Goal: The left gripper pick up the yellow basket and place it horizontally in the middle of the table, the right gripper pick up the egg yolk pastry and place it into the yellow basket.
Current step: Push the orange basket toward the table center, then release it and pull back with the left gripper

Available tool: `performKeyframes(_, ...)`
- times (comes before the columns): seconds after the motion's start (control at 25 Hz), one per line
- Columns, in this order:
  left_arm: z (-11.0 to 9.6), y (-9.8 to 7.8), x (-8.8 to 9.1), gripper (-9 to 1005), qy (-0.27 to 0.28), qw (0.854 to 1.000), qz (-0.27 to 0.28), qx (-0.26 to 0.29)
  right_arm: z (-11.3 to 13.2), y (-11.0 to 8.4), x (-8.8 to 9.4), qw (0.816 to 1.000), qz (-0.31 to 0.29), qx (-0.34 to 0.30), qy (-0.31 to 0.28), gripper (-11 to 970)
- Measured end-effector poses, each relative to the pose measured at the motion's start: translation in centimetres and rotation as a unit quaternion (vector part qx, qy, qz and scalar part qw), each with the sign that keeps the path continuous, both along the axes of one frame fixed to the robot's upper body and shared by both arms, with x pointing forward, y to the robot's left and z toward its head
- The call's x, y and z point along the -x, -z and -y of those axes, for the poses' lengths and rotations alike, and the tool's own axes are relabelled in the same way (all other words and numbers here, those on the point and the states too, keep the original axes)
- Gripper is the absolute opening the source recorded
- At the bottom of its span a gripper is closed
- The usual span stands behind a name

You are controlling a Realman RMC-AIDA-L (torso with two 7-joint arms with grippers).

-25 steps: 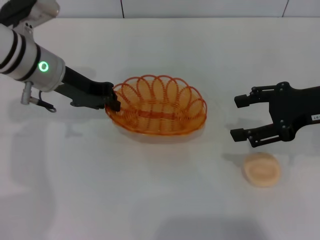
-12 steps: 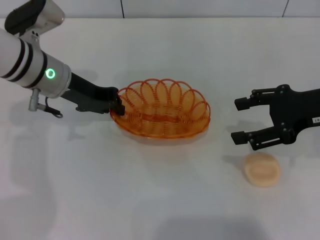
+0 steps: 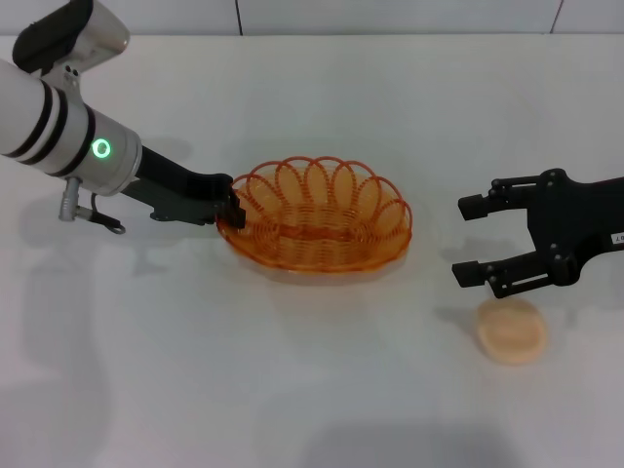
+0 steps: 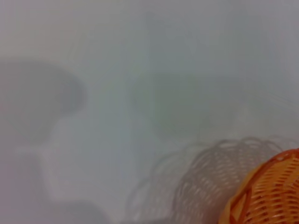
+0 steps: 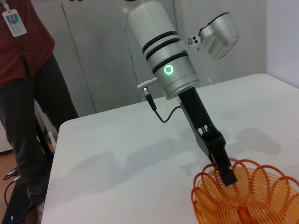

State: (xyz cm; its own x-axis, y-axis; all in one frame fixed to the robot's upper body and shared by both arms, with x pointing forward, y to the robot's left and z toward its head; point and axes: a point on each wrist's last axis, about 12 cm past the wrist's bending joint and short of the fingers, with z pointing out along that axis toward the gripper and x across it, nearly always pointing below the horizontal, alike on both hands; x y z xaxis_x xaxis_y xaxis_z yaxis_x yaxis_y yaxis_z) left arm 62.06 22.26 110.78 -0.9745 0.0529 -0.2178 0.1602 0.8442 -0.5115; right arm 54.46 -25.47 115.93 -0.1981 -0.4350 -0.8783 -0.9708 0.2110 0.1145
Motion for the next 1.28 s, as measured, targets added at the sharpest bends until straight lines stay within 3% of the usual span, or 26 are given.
performKeyframes(0.44, 0.2, 0.5, 0.4, 93, -0.003, 1.000, -0.009, 0.009, 0.0, 0.0, 0.0, 1.000, -0.002, -0.001, 0.001, 825)
performKeyframes(0.84, -0.1, -0.1, 0.2, 481, -0.002, 1.000, 0.007, 0.028, 0.1, -0.1, 0.2, 1.000, -0.003, -0.001, -0.001, 825)
performKeyframes(1.28, -2.3, -1.6, -0.4, 717, -0.016, 0.997, 0.069, 0.032, 0.1, -0.2, 0.2, 1.000, -0.001, -0.001, -0.003, 825)
